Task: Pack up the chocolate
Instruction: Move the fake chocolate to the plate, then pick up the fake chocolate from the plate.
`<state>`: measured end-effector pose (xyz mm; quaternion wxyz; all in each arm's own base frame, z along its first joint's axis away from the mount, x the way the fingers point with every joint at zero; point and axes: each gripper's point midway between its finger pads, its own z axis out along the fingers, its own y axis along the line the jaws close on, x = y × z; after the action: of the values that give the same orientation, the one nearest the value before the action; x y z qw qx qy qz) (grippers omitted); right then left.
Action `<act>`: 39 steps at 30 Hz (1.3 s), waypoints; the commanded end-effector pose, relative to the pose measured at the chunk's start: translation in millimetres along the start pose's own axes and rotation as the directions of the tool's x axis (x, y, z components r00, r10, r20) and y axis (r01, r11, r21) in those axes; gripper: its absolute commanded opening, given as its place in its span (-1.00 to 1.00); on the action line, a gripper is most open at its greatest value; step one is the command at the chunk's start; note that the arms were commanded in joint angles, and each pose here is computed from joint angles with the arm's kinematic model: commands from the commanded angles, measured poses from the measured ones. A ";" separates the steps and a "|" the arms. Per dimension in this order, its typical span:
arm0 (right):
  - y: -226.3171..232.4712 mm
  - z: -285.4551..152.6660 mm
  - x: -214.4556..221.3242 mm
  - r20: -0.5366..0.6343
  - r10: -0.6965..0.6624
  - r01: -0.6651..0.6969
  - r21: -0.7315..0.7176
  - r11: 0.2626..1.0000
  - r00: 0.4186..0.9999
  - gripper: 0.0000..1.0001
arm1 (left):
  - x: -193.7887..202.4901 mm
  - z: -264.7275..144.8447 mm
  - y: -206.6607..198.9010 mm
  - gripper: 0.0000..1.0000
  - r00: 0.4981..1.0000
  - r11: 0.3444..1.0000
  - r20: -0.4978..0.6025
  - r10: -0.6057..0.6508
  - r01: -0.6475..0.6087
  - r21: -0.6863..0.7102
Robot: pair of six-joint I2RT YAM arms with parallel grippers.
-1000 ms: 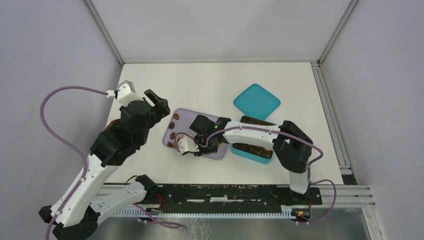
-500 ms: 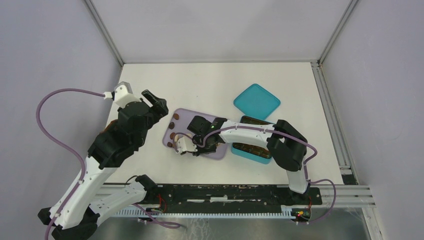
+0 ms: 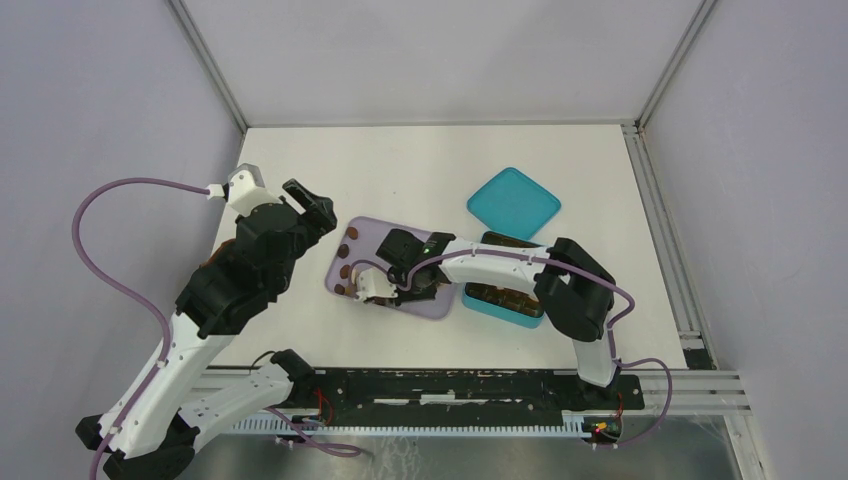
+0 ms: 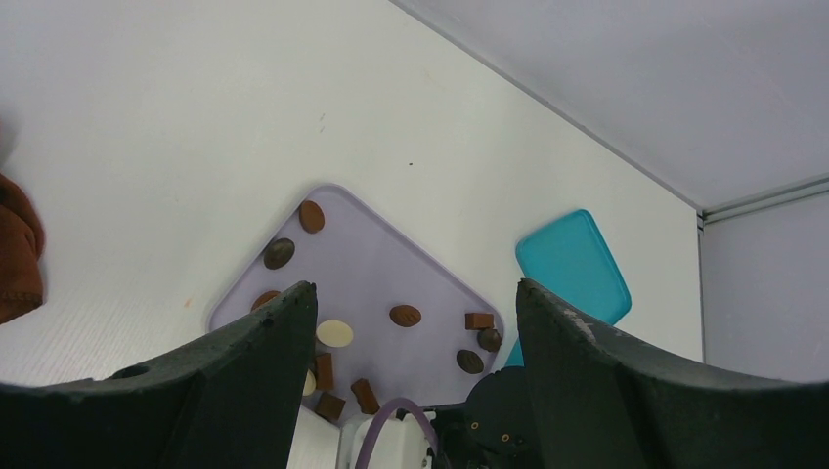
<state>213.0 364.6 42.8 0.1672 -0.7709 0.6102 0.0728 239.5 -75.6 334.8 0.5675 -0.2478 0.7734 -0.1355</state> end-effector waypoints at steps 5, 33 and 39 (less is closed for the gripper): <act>-39.4 -22.2 8.6 -0.010 0.088 -0.086 0.119 0.989 0.996 -0.63 | -3.6 1.9 -3.7 0.60 0.999 0.999 0.013 -0.034 0.034 0.001; -25.1 -4.8 2.7 0.008 0.131 -0.131 0.009 0.991 0.991 -0.16 | -2.9 1.0 -2.1 0.60 0.999 0.999 0.014 -0.042 0.042 0.003; -28.6 1.0 1.6 -0.015 0.135 -0.135 0.026 0.990 0.991 -0.16 | -3.0 0.8 -1.6 0.60 0.999 0.999 0.015 -0.045 0.045 0.003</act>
<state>234.4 355.6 36.3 0.1489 -0.7329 0.6597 0.0745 240.2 -76.4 332.1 0.5653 -0.2478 0.7752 -0.1342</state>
